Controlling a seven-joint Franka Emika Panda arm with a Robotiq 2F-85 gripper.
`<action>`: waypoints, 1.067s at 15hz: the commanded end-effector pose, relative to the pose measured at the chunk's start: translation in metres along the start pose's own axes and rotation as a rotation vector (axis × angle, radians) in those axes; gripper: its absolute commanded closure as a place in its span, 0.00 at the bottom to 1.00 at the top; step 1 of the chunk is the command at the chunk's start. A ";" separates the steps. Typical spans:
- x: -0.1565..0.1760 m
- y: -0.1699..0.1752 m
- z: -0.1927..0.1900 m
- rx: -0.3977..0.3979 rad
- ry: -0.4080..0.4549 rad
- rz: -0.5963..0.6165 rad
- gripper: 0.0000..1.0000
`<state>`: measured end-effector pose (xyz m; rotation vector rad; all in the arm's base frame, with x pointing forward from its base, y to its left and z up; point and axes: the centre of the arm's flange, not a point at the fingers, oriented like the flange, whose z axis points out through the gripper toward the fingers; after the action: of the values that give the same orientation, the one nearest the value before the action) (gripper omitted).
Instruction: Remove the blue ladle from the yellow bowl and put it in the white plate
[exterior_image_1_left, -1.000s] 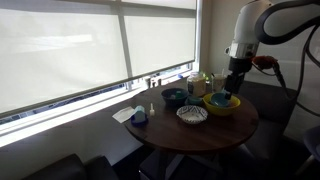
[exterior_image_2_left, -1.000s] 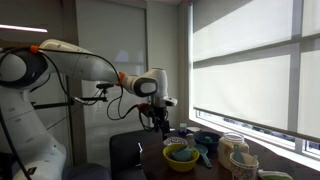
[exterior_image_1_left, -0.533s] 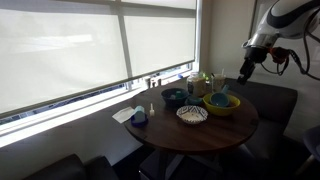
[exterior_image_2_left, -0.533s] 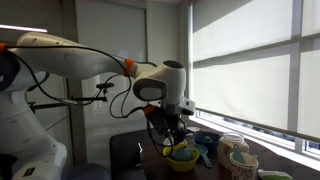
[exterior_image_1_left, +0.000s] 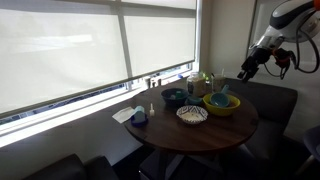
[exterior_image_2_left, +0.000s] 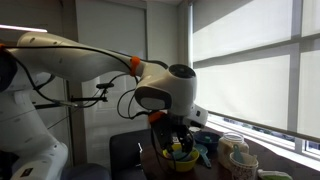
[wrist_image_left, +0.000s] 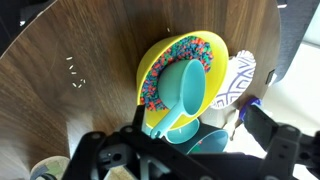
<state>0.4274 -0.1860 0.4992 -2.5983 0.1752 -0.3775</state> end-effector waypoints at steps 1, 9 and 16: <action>0.005 0.009 0.001 0.011 0.019 0.000 0.00; 0.013 0.071 -0.006 0.258 -0.024 -0.155 0.00; 0.022 0.083 0.014 0.296 -0.014 -0.136 0.00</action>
<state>0.4479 -0.2553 0.4512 -2.3257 -0.0593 -0.3999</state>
